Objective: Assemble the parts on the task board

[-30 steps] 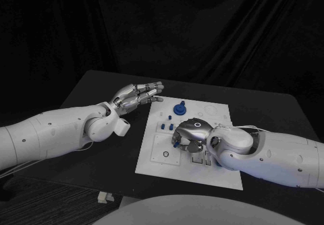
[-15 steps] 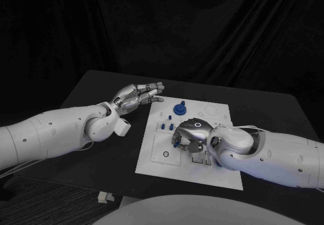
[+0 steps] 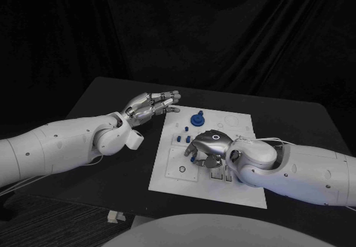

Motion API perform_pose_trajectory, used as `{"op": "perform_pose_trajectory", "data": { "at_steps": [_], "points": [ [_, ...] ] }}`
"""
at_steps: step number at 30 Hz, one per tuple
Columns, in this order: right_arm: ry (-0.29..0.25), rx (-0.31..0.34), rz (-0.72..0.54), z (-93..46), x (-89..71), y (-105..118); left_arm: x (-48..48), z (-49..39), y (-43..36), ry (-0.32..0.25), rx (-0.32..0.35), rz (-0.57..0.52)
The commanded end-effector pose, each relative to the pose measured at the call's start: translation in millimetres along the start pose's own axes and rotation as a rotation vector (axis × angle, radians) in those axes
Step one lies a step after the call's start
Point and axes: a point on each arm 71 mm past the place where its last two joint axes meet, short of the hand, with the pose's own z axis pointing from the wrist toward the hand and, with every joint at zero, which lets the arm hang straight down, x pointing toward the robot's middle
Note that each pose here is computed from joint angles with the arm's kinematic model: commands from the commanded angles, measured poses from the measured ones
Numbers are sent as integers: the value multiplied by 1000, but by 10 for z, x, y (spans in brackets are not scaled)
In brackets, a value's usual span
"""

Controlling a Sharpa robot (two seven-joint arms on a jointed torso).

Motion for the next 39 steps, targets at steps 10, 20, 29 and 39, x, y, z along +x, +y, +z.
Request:
{"op": "perform_pose_trajectory", "data": {
  "at_steps": [10,20,29,39],
  "points": [
    [-13,-3,-4,-13,1,-7,16,7,2,9,7,-16],
    [-85,34,-4,-135,-124,-104,11,-9,-2,6,6,-15],
    [-176,108,-44,-450,-526,-350,-2,-37,-11,-3,8,-11],
    [-134,277,21,-855,-639,-848,4,-22,-14,-7,19,-7]
  ]
}}
